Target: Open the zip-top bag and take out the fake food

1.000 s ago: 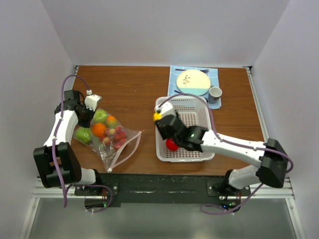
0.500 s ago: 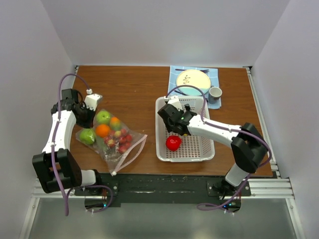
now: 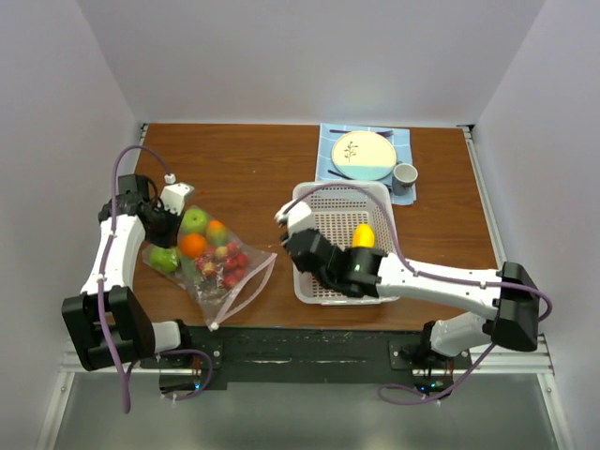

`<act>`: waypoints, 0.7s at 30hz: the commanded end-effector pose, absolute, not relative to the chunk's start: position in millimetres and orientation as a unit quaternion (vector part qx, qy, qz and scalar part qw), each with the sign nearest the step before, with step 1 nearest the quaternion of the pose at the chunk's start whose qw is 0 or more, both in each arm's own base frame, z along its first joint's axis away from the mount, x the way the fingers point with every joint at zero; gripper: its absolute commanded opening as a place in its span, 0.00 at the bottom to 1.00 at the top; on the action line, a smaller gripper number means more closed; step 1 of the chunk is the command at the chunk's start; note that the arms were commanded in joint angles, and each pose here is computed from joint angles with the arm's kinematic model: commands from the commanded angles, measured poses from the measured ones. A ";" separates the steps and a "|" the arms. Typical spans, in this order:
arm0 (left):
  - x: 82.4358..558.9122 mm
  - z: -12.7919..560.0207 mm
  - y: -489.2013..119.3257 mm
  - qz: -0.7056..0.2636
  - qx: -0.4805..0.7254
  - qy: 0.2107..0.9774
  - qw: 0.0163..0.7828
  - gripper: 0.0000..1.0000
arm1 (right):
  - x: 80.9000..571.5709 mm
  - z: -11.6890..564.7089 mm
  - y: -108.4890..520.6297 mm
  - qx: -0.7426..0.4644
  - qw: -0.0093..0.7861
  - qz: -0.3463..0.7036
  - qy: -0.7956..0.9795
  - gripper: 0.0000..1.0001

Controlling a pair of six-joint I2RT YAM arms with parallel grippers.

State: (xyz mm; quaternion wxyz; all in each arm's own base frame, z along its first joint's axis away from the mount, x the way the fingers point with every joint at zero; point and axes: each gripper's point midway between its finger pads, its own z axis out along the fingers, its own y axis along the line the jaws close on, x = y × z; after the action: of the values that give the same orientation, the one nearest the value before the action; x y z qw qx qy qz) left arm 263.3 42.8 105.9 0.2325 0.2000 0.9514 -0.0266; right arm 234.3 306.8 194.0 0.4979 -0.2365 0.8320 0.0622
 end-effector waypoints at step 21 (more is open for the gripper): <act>268.0 100.3 50.5 0.005 0.191 0.945 0.266 0.00 | 160.0 111.0 478.2 -0.323 0.430 0.249 0.805 0.13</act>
State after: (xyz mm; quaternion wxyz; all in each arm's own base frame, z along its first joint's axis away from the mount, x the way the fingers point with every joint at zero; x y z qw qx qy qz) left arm 263.9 45.2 97.2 0.2471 0.1917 0.9497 -0.0134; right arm 154.6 443.0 73.7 0.3946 -0.3599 0.8241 0.1888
